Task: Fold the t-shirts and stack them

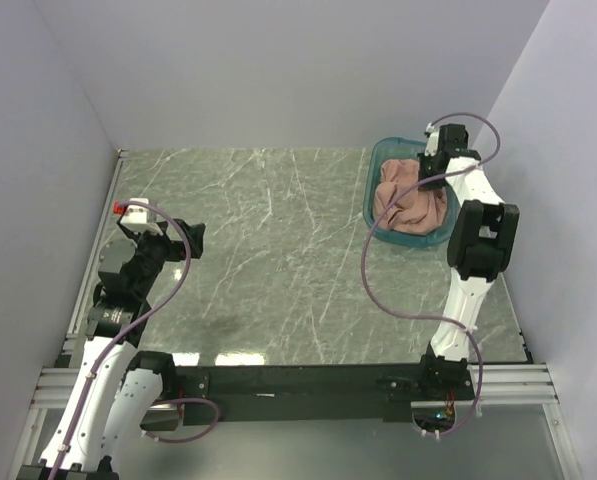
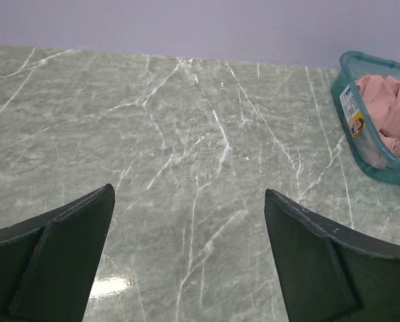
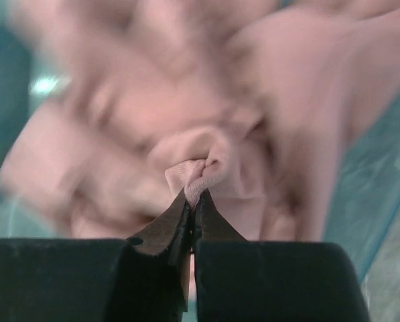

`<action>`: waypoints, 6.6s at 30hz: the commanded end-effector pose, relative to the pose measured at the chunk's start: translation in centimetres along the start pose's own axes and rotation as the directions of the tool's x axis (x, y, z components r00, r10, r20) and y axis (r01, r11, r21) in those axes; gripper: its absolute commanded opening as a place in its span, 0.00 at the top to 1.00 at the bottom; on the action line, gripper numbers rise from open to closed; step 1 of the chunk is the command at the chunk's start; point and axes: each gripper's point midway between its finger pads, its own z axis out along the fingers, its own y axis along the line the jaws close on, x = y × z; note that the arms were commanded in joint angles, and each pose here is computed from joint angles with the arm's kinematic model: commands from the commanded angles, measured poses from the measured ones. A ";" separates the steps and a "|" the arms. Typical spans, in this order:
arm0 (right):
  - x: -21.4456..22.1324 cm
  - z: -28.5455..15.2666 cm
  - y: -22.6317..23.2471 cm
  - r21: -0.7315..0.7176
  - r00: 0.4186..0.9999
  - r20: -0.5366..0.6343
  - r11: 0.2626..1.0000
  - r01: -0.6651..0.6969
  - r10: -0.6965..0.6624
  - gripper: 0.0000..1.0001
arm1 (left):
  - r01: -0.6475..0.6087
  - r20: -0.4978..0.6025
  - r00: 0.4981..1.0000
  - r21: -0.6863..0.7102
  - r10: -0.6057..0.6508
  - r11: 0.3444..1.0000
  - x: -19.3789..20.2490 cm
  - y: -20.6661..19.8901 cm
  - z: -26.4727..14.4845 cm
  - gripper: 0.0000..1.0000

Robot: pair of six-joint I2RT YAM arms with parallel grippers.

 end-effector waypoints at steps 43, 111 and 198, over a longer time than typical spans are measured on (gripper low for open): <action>-16.5 -66.8 28.8 -0.048 -0.065 0.992 0.789 0.612 0.110 1.00 | -0.082 0.160 0.985 0.131 0.061 0.988 -3.6 -2.8 -2.4 0.01; -2.0 -2.1 5.3 0.279 0.982 0.103 0.952 0.123 -0.157 0.80 | -0.086 0.118 0.991 0.202 0.063 0.976 -2.3 -3.7 -1.5 0.01; 0.7 -13.0 19.8 -0.248 0.775 0.331 0.742 0.622 -0.539 1.00 | 0.038 -0.022 0.999 0.357 -0.032 0.933 0.9 -6.0 1.3 0.07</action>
